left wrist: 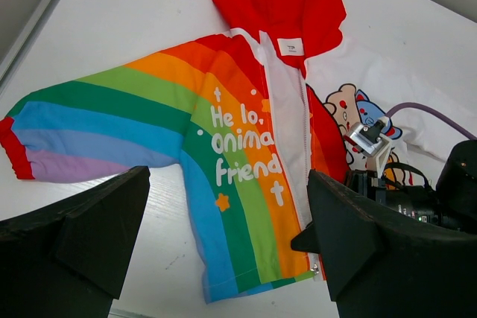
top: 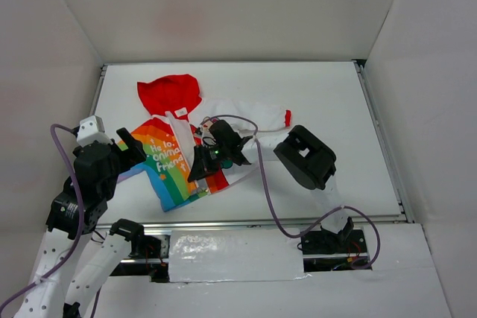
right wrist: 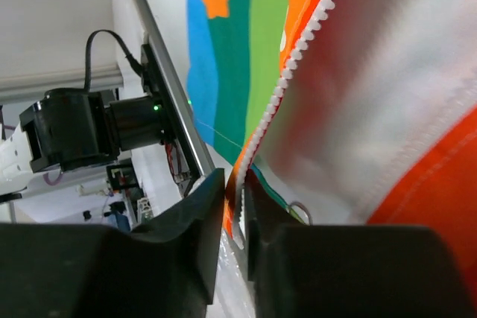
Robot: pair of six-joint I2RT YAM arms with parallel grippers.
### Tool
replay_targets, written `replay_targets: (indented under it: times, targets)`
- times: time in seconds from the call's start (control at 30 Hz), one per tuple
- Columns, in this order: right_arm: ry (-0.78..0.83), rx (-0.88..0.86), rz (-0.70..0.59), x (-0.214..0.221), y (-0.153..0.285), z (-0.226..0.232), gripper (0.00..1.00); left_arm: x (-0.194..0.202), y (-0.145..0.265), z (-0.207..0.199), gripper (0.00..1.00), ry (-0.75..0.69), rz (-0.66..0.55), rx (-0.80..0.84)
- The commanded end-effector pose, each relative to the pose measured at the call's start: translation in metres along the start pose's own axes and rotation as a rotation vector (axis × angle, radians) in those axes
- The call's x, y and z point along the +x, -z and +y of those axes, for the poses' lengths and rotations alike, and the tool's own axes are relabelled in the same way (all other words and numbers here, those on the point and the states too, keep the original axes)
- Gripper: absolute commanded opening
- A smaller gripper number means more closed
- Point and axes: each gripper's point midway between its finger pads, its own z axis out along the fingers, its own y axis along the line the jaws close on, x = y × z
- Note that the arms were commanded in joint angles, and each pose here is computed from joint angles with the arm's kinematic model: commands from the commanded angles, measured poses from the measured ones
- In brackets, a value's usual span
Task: Zip up the jacket
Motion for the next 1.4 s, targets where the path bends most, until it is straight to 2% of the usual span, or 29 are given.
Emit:
replay_targets:
  times: [0.0, 0.03, 0.13, 0.33, 0.47, 0.53, 0.57, 0.63, 0.8, 1.0, 1.3, 1.37]
  targets:
    - [0.088, -0.086, -0.044, -0.012, 0.008, 0.041, 0.2, -0.007, -0.002, -0.003, 0.99, -0.01, -0.028, 0.014]
    - [0.087, -0.087, -0.043, -0.012, 0.008, 0.04, 0.19, -0.007, -0.002, -0.003, 0.99, -0.01, -0.028, 0.014]
    - [0.087, -0.089, -0.043, -0.013, 0.006, 0.041, 0.06, -0.007, -0.001, -0.002, 0.99, -0.007, -0.032, 0.013]
    - [0.114, -0.1, -0.067, -0.019, 0.012, 0.053, 0.0, -0.006, 0.002, -0.006, 0.99, 0.023, -0.013, 0.025]
    - [0.155, -0.133, -0.094, -0.021, 0.02, 0.067, 0.0, 0.023, 0.018, -0.043, 0.99, 0.125, 0.142, 0.242]
    - [0.175, -0.152, -0.119, -0.022, 0.023, 0.071, 0.0, 0.043, 0.023, -0.052, 1.0, 0.214, 0.216, 0.287]
    - [0.19, -0.166, -0.131, -0.024, 0.026, 0.077, 0.0, 0.068, 0.023, -0.057, 0.99, 0.224, 0.3, 0.324]
    - [0.204, -0.18, -0.161, -0.025, 0.03, 0.08, 0.0, 0.096, 0.021, -0.056, 0.98, 0.284, 0.375, 0.333]
    - [0.229, -0.225, -0.213, -0.029, 0.038, 0.096, 0.0, 0.14, 0.032, -0.076, 0.93, 0.407, 0.511, 0.498]
    - [0.23, -0.279, -0.229, -0.032, 0.043, 0.114, 0.0, 0.164, 0.029, -0.086, 0.85, 0.441, 0.545, 0.612]
    - [0.206, -0.176, -0.248, -0.026, 0.035, 0.102, 0.0, 0.157, 0.022, -0.088, 0.79, 0.43, 0.5, 0.618]
    - [0.202, -0.173, -0.252, -0.025, 0.034, 0.101, 0.0, 0.157, 0.019, -0.087, 0.74, 0.43, 0.493, 0.606]
